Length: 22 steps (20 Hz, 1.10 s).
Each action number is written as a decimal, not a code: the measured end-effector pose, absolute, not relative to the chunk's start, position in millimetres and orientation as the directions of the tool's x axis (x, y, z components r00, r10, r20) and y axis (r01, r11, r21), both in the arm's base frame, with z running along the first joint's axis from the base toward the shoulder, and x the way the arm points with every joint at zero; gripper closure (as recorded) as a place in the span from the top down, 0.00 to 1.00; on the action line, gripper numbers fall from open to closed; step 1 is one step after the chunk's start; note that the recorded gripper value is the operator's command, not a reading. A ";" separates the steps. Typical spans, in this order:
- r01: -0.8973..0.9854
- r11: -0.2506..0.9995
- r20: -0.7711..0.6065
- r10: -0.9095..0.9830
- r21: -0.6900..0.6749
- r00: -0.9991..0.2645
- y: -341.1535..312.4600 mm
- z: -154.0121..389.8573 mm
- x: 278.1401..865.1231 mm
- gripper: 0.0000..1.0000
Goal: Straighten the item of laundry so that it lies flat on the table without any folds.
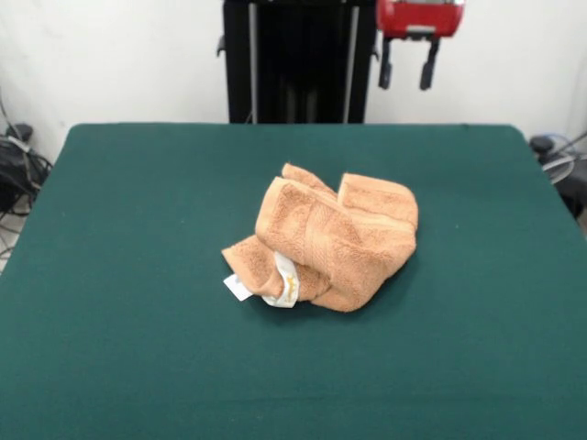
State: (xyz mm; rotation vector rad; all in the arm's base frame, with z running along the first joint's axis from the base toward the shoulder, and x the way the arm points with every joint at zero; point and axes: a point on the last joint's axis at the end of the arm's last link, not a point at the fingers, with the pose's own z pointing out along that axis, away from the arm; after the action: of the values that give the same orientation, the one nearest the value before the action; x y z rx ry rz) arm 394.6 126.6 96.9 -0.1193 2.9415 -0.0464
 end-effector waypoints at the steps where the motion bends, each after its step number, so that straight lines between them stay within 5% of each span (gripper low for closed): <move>1: -0.080 0.996 -0.194 -0.086 -0.039 -0.977 126.0 94.4 393.5 1.00; 22: -0.065 0.997 -0.145 -0.069 -0.030 -0.987 110.3 70.9 380.0 1.00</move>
State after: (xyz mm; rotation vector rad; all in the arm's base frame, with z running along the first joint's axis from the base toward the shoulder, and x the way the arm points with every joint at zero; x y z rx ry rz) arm 380.0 110.3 70.9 -0.1005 2.9933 -0.0384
